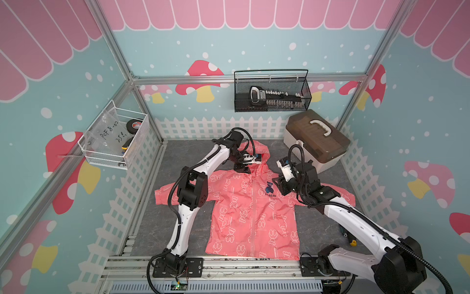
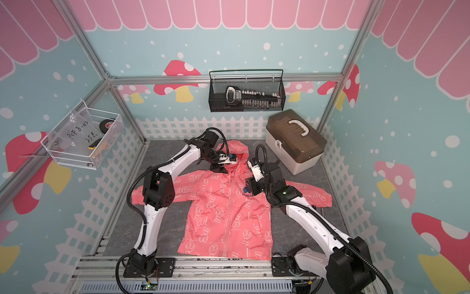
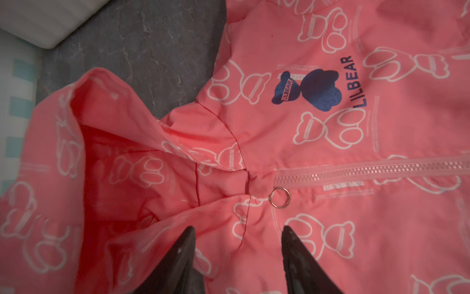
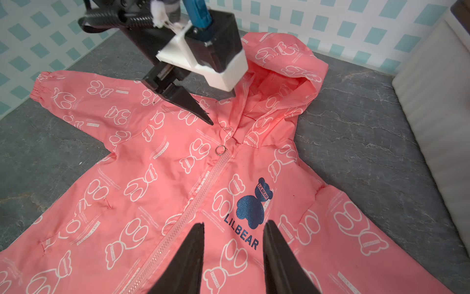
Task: Unzip the jacket
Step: Unzip the zipper on the jacket.
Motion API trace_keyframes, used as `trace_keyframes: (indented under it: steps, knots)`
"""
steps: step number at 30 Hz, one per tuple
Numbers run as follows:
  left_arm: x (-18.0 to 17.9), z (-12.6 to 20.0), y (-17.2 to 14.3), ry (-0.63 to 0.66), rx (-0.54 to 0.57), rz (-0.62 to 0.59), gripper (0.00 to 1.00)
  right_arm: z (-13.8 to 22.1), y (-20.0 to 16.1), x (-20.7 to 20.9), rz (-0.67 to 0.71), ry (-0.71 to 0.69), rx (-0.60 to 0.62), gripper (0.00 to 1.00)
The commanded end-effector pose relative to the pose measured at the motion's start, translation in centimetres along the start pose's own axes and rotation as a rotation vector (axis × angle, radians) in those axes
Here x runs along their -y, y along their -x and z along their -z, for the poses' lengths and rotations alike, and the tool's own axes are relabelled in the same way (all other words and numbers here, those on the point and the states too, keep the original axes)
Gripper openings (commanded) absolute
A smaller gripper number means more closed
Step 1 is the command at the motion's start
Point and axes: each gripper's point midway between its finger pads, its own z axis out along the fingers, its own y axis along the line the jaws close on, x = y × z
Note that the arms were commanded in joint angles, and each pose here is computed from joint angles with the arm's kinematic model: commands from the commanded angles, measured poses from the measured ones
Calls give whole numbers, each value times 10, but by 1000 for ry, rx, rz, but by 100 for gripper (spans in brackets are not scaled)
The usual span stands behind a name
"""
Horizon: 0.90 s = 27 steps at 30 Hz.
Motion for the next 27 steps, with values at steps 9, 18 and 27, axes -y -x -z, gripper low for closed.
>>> trace_keyframes:
  steps: [9, 18, 27]
  knots:
    - [10, -45, 4, -107, -29, -127, 58, -1, -19, -7, -23, 27, -52, 39]
    - [-9, -41, -18, -64, -93, -109, 99, -3, -22, -9, -28, 40, -64, 39]
    - [0, -50, -48, -125, -201, -113, 91, -9, -24, -14, -31, 55, -81, 39]
